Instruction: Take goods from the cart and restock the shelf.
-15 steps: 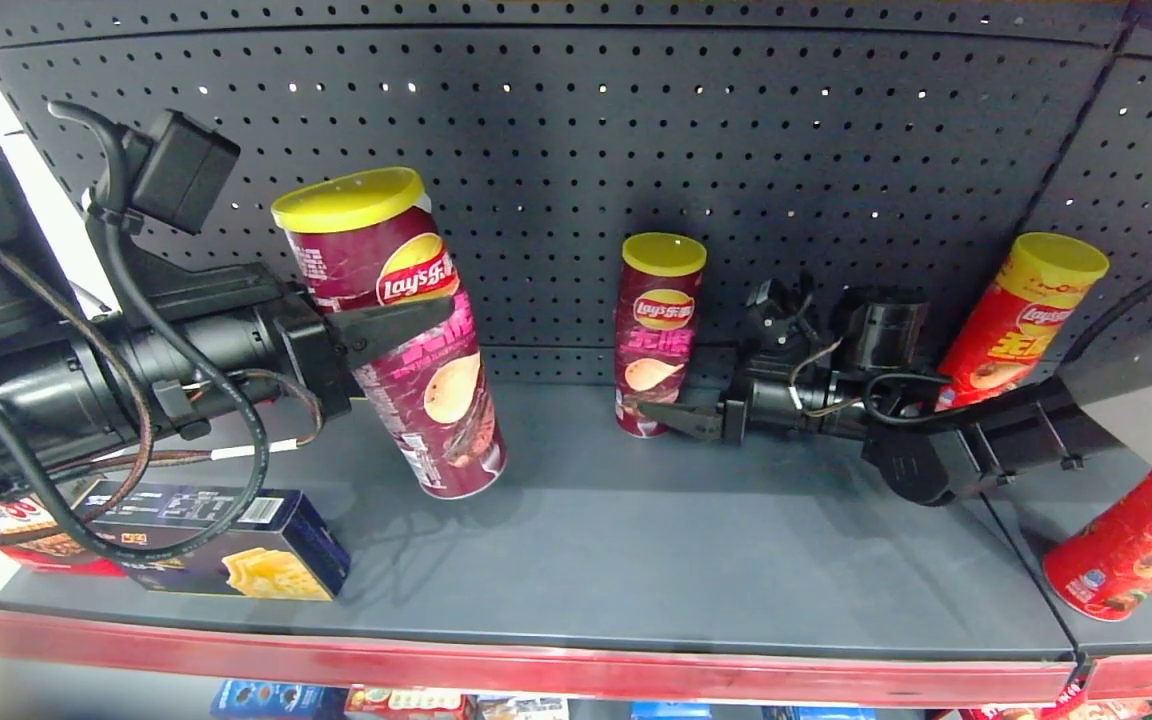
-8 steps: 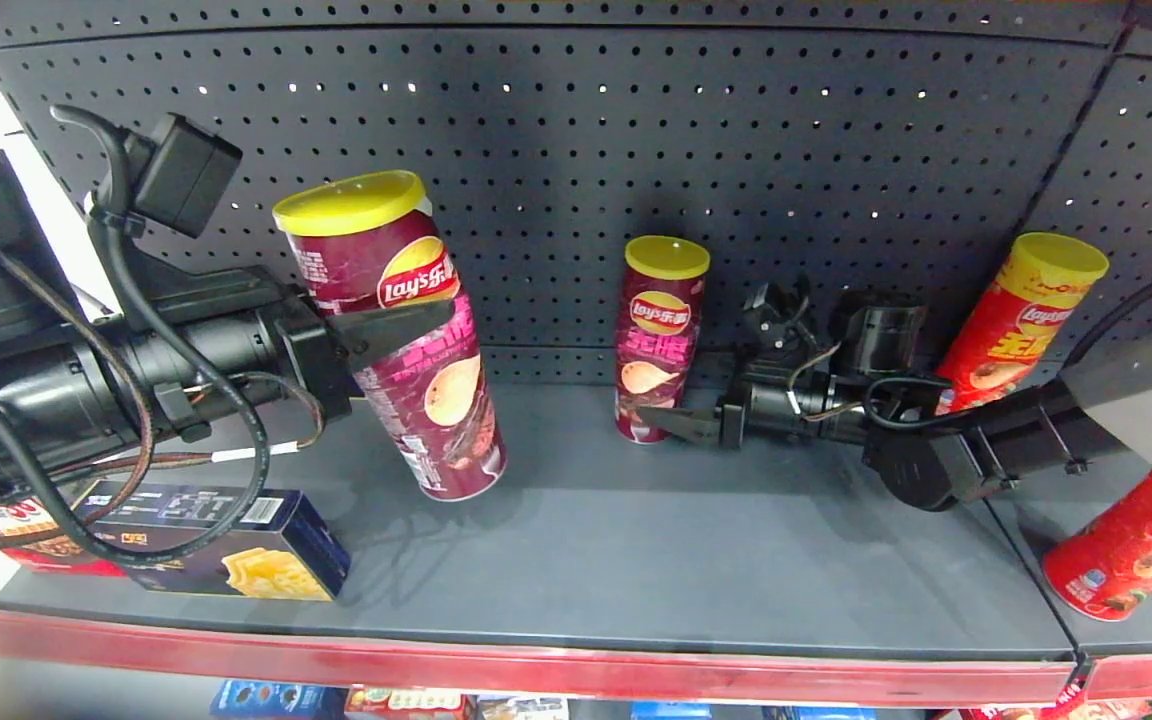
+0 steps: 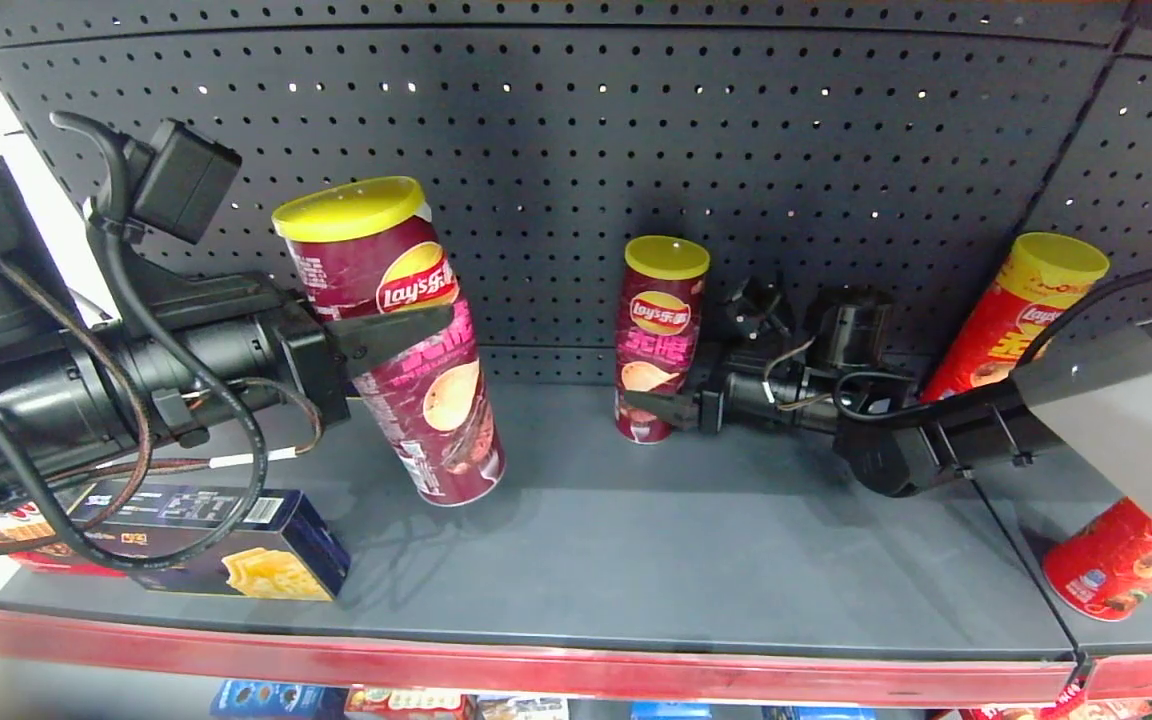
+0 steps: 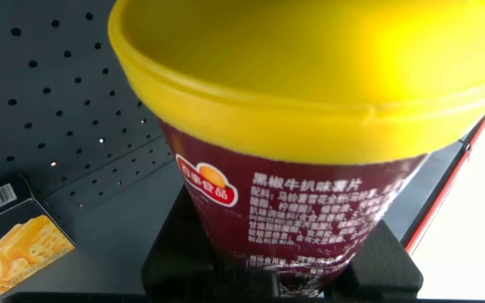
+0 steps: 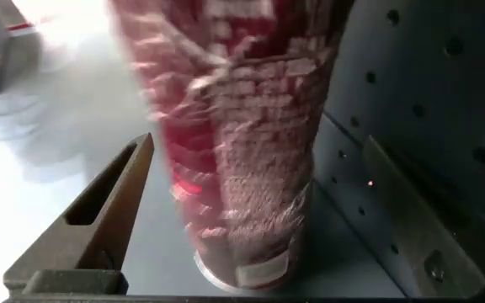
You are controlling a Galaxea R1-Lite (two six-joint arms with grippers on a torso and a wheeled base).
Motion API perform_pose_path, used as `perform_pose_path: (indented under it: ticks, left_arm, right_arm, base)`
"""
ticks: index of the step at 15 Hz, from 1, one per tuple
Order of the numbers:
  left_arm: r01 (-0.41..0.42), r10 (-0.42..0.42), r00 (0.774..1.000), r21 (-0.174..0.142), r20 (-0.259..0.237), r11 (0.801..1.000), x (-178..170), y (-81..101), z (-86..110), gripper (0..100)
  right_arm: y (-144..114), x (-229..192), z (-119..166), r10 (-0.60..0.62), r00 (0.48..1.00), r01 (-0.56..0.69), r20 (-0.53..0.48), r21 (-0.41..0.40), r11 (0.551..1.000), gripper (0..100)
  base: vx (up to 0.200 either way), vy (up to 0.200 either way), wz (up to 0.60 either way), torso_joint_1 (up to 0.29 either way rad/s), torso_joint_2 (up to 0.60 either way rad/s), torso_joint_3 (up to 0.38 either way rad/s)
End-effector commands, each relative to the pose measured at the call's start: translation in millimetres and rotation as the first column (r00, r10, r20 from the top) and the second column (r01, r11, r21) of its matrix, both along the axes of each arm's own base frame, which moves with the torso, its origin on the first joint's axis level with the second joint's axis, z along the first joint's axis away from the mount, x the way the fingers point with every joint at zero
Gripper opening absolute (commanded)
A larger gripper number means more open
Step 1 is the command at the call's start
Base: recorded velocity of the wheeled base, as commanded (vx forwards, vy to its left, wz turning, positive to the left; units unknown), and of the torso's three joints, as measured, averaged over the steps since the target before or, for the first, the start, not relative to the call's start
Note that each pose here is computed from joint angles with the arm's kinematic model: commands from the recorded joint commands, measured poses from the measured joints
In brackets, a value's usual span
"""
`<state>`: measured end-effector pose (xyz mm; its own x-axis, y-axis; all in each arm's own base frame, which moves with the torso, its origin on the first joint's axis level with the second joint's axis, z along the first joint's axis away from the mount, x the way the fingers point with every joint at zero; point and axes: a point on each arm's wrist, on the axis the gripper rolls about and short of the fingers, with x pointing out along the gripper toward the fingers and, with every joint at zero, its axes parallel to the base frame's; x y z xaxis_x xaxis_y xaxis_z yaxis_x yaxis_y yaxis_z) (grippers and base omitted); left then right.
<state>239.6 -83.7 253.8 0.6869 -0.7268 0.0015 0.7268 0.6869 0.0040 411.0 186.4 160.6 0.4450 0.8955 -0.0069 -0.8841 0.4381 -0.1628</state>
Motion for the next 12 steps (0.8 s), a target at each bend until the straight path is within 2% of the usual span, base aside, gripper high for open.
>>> perform_pose_path:
  ticks: [1,3,4,12]
  left_arm:
    - [0.001,-0.001,1.0,0.003,-0.012,1.0,-1.4,0.1,-5.3,0]
    - [0.001,-0.001,1.0,0.0,-0.004,1.0,-2.3,0.8,-8.3,0]
    - [-0.001,0.001,1.0,-0.001,-0.005,1.0,-2.8,1.0,-8.4,0]
    - [-0.001,0.001,1.0,0.002,-0.016,1.0,-6.8,2.2,-11.8,0]
  right_arm:
    - [8.5,3.2,-4.9,-0.002,1.0,0.002,-0.002,0.001,1.0,100]
    - [11.9,3.5,-7.5,0.013,1.0,-0.013,-0.006,0.009,1.0,100]
    - [13.3,2.4,-5.5,0.001,1.0,-0.001,0.002,0.016,1.0,0]
    - [4.1,-26.4,23.5,0.007,0.999,-0.008,0.032,0.028,1.0,0]
  base:
    - [0.0,0.0,0.0,0.0,0.0,0.0]
    - [0.0,0.0,0.0,0.0,0.0,0.0]
    - [0.0,0.0,0.0,0.0,0.0,0.0]
    - [0.0,0.0,0.0,0.0,0.0,0.0]
